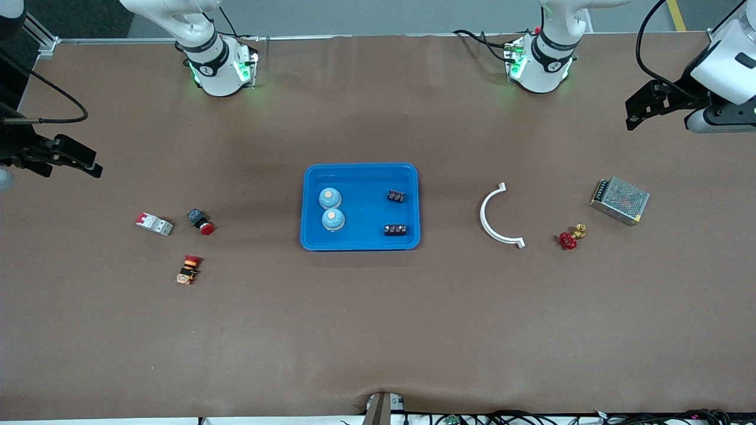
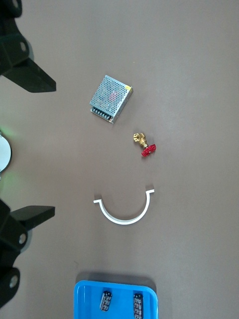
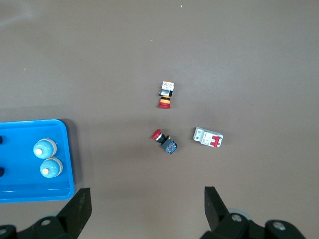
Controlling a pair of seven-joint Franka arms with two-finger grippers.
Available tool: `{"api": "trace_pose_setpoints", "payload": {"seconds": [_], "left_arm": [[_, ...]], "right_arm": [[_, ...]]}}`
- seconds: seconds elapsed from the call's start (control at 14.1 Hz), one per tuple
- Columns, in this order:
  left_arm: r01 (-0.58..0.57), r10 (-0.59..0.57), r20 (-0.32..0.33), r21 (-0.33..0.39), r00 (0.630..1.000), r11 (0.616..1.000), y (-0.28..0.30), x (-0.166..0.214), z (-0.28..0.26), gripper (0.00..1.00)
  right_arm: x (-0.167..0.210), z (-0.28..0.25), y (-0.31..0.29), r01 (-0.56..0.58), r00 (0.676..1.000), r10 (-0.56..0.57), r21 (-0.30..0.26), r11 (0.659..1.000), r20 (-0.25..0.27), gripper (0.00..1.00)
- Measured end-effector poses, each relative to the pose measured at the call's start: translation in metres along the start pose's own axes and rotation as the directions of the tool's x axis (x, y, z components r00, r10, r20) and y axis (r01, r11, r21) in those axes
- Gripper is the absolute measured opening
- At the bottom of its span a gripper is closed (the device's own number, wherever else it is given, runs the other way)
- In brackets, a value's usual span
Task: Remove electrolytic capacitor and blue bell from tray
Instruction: 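Move both grippers off the rest pose toward the blue tray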
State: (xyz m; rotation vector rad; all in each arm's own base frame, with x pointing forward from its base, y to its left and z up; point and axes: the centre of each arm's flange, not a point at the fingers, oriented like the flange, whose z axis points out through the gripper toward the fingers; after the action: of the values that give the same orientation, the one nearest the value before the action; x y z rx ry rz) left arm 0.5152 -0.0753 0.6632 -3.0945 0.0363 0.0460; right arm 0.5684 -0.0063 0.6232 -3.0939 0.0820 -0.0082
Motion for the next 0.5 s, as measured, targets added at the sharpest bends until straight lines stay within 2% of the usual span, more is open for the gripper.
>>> {"api": "trace_pose_setpoints", "payload": {"seconds": [0.5], "left_arm": [[-0.007,0.007,0.005,0.000,1.000,1.000,0.0035,0.0016,0.0026,1.00]], "right_arm": [[0.0000,0.0092,0.0010,-0.002,1.000,0.002,-0.001,1.000,0.016,1.00]]}}
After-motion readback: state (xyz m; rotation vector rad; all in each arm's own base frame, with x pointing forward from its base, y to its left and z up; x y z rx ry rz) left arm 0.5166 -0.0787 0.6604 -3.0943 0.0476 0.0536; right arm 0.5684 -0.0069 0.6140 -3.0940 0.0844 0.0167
